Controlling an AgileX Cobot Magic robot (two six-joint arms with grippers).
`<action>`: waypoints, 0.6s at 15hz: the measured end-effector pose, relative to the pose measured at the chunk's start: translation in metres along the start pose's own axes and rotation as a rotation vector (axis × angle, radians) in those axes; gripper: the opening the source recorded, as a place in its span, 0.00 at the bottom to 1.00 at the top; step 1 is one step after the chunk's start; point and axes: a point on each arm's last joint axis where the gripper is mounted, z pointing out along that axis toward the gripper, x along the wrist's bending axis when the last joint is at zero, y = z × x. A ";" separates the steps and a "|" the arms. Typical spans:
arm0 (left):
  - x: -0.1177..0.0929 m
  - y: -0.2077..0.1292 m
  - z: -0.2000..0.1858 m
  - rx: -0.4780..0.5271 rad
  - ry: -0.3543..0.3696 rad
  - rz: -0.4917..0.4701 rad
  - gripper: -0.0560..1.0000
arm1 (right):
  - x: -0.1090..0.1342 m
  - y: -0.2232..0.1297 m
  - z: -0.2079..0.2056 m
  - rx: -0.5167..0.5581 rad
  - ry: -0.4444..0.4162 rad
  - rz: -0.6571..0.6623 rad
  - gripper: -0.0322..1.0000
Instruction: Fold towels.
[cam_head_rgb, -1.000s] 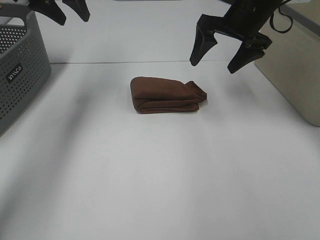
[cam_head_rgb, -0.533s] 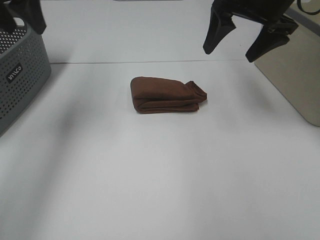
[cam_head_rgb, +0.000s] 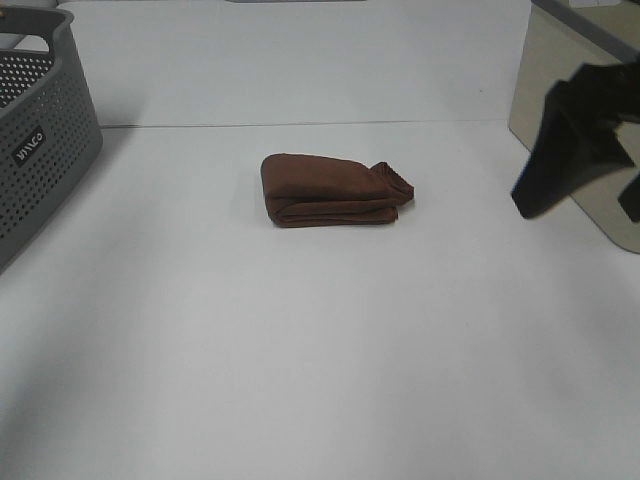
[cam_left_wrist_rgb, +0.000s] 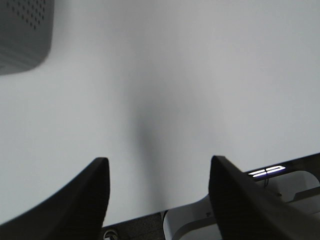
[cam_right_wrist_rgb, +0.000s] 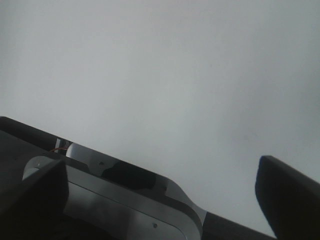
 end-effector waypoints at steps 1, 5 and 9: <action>0.001 -0.022 -0.005 -0.023 -0.002 0.002 0.59 | -0.001 -0.023 -0.002 -0.019 -0.013 -0.004 0.95; 0.006 -0.100 -0.019 -0.145 -0.012 0.020 0.59 | -0.002 -0.101 -0.009 -0.119 -0.041 -0.030 0.95; 0.009 -0.140 -0.033 -0.335 -0.023 0.060 0.59 | -0.007 -0.156 -0.023 -0.308 -0.137 -0.109 0.95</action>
